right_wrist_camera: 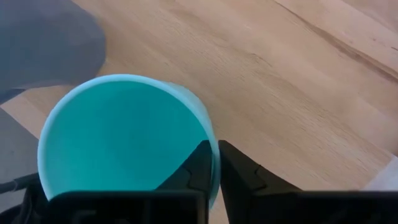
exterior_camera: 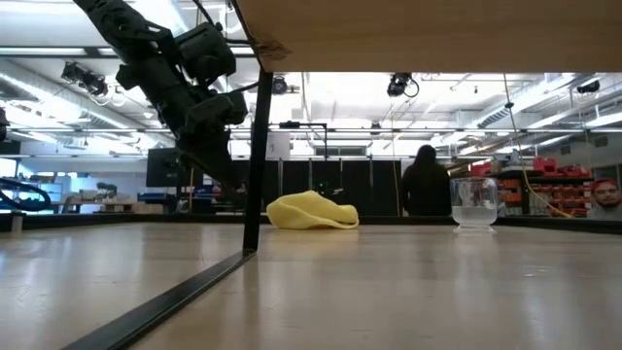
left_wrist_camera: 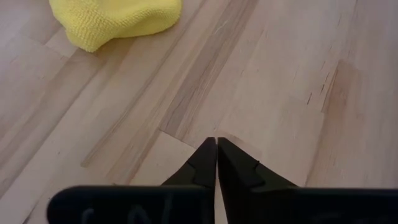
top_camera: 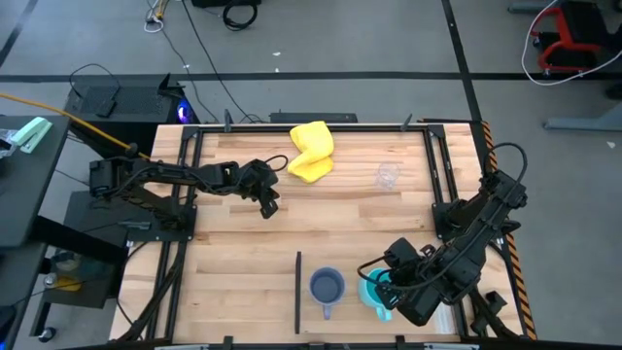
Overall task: Stack small to large cups/mugs on shelf
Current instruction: Put the light blue mug on the shelf, then put the transparent mug on the shelf
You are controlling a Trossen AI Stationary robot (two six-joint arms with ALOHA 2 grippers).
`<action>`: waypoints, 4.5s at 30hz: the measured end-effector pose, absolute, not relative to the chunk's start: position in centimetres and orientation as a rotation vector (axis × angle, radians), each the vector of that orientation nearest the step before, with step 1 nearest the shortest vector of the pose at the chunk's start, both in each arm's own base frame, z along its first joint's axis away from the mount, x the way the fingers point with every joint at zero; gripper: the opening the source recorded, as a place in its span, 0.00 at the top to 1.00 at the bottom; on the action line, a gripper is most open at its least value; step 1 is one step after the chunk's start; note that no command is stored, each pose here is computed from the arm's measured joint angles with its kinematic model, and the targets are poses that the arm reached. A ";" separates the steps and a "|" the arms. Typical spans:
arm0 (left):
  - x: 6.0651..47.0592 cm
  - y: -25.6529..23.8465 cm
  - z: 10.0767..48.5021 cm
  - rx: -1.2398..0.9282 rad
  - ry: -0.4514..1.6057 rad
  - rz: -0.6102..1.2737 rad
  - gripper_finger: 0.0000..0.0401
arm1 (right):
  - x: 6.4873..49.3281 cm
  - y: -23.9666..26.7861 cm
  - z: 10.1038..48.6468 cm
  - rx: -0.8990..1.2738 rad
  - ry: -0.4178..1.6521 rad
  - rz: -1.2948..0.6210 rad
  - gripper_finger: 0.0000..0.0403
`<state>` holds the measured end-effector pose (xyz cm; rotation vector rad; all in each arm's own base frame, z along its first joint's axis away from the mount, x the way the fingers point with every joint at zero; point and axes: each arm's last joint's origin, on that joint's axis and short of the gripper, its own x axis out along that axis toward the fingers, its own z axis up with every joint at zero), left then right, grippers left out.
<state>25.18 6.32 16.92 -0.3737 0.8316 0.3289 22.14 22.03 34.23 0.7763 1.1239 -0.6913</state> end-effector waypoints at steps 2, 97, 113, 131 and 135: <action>25.2 6.3 16.9 -0.374 0.832 0.329 0.92 | 22.1 22.0 34.2 0.776 1.124 -0.691 0.88; 25.2 6.5 17.0 -0.376 0.815 0.394 0.94 | 19.0 30.2 31.9 0.430 0.909 -0.283 0.99; 25.2 6.5 17.0 -0.376 0.815 0.394 0.96 | 19.7 30.2 32.1 0.426 0.897 -0.246 0.99; 25.2 6.5 17.0 -0.376 0.815 0.394 0.96 | 16.4 28.6 32.5 0.475 1.000 -0.447 0.96; 25.2 6.5 17.0 -0.376 0.815 0.394 0.96 | 15.5 27.0 33.2 0.459 1.000 -0.553 0.96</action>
